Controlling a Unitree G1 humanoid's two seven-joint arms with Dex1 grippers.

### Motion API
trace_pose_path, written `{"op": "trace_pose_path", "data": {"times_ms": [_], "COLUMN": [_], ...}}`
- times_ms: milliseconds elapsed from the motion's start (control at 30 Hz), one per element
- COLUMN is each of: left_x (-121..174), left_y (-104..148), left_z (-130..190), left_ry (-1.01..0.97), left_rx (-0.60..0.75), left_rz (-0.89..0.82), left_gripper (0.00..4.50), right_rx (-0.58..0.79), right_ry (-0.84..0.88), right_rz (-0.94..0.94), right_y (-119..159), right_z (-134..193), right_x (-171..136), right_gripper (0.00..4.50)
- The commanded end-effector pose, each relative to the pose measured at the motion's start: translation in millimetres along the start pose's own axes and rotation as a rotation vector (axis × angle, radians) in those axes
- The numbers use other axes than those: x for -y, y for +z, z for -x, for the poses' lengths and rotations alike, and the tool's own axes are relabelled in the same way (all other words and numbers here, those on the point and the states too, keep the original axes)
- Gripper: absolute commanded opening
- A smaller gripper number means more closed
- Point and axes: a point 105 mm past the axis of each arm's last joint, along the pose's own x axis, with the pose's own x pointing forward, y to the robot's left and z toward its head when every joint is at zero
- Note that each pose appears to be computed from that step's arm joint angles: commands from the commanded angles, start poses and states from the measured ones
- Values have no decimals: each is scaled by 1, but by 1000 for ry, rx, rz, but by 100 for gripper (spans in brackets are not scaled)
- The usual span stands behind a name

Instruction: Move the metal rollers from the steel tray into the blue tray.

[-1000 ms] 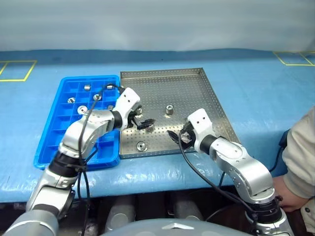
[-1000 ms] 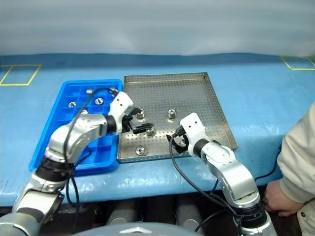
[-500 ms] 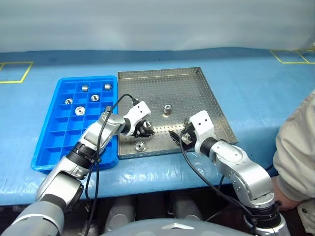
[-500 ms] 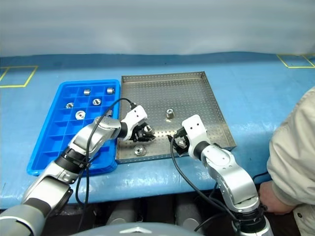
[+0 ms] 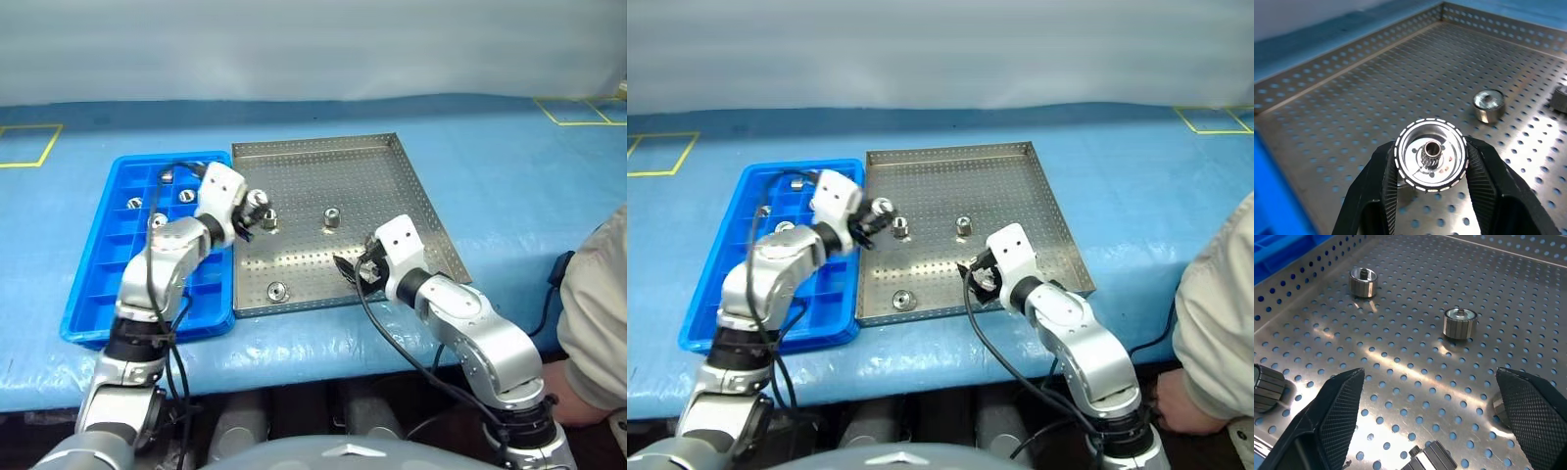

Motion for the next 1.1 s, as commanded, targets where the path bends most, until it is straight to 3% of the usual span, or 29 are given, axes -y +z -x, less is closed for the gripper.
{"op": "trace_pose_path", "data": {"times_ms": [33, 167, 367, 733, 767, 867, 967, 1033, 1100], "left_x": [-48, -78, -104, -101, -98, -86, -55, -28, -8], "left_y": [14, -7, -37, -72, -72, -51, -6, 18, 26], "left_z": [33, 54, 59, 69, 70, 61, 37, 22, 8], "left_ry": [335, 528, 654, 750, 744, 668, 414, 200, 53], "left_rx": [77, 23, -60, -258, -259, -174, 38, 133, 143], "left_rz": [-17, -25, 9, 85, 90, 73, 84, 118, 132], "left_gripper": [168, 168, 168, 168, 203, 300, 393, 393, 393], "right_rx": [102, 158, 167, 135, 132, 127, 123, 122, 120], "right_ry": [121, 280, 412, 339, 330, 308, 292, 279, 267], "right_rz": [27, 36, 58, 42, 39, 29, 24, 22, 21], "right_y": [22, 33, 34, 21, 20, 18, 18, 18, 18], "right_z": [-10, -18, -20, -15, -15, -14, -14, -14, -14], "right_x": [-26, -56, -79, -72, -71, -69, -66, -63, -59], "right_gripper": [450, 450, 450, 450, 450, 450, 450, 450, 450]}}
